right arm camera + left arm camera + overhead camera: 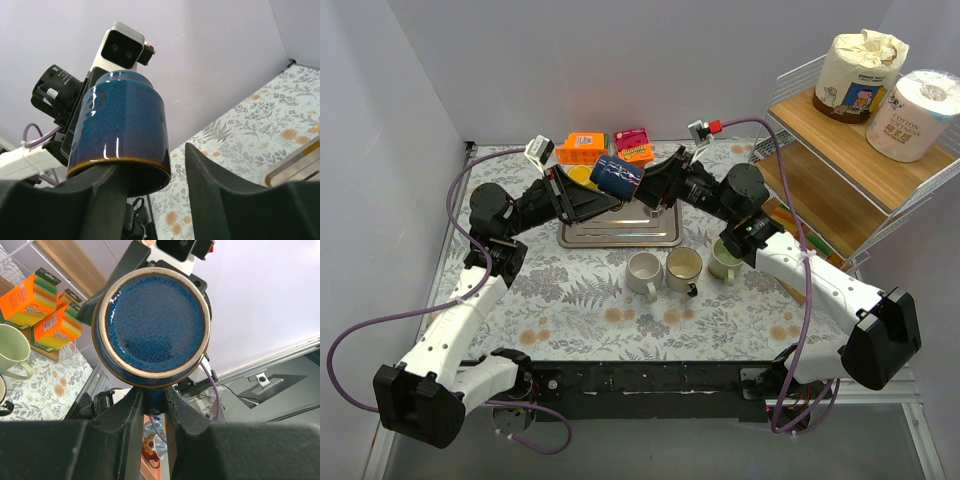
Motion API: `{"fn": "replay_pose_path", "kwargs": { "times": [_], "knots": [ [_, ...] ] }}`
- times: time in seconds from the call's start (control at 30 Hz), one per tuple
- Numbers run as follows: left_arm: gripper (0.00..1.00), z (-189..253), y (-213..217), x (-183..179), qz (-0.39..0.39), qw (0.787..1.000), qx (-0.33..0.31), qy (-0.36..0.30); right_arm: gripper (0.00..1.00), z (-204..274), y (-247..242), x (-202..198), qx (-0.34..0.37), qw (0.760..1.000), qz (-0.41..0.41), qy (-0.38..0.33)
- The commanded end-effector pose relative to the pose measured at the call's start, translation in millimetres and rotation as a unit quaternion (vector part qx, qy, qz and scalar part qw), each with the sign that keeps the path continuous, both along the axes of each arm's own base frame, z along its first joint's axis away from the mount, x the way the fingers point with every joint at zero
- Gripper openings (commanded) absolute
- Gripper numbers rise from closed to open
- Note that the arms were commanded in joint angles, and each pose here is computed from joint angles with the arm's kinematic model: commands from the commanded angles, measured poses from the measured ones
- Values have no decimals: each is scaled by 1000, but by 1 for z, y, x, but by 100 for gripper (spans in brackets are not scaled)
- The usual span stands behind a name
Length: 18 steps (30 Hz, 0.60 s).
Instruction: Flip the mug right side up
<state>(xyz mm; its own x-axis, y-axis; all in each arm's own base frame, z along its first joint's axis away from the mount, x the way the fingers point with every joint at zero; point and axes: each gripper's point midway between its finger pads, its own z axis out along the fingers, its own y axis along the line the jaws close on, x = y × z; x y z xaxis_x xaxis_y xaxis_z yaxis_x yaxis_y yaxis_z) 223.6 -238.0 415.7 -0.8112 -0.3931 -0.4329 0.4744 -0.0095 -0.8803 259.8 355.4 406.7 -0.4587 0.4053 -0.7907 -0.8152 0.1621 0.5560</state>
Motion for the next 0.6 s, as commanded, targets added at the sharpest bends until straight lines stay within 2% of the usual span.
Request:
{"fn": "replay_pose_path", "kwargs": {
  "times": [0.0, 0.03, 0.07, 0.13, 0.17, 0.2, 0.23, 0.3, 0.33, 0.4, 0.43, 0.5, 0.53, 0.57],
  "knots": [
    [0, 23, 6, -17, -19, 998, -47, 35, 48, 39, 0, 0, 40, 998, -10, -42],
    [0, 21, 6, -16, -19, 998, -47, 39, 45, 40, 0, 0, 42, 998, -11, -40],
    [0, 20, 6, -15, -17, 998, -46, 42, 36, 38, -1, 1, 43, 998, -14, -33],
    [0, 15, 5, -13, -16, 998, -39, 46, 26, 36, -3, 1, 45, 998, -21, -25],
    [0, 10, 4, -11, -13, 998, -33, 55, 15, 34, -4, 1, 45, 998, -23, -20],
    [2, 8, 4, -9, -9, 998, -27, 49, 7, 35, -6, 1, 47, 998, -26, -21],
    [12, 6, 4, -7, -5, 999, -22, 50, 1, 31, -5, 2, 40, 999, -29, -12],
    [18, -1, 3, -2, 7, 998, -8, 60, 1, 28, -5, 4, 28, 999, -33, -8],
    [40, -5, 4, 1, 16, 999, 6, 46, 1, 26, -4, 6, 13, 999, -35, 4],
    [63, -15, 5, 6, 35, 997, 35, 60, 1, 18, -2, 12, -15, 999, -43, 16],
    [76, -22, 9, 19, 77, 994, 58, 46, 1, 7, -1, 14, -48, 997, -47, 43],
    [87, -42, 21, 28, 133, 981, 114, 85, 1, -12, -1, 21, -89, 992, -60, 65],
    [92, -52, 36, 45, 201, 964, 140, 99, 1, -34, -4, 21, -130, 985, -65, 90],
    [95, -79, 51, 46, 237, 943, 198, 125, 1, -42, -4, 23, -147, 982, -68, 100]
  ]
}}
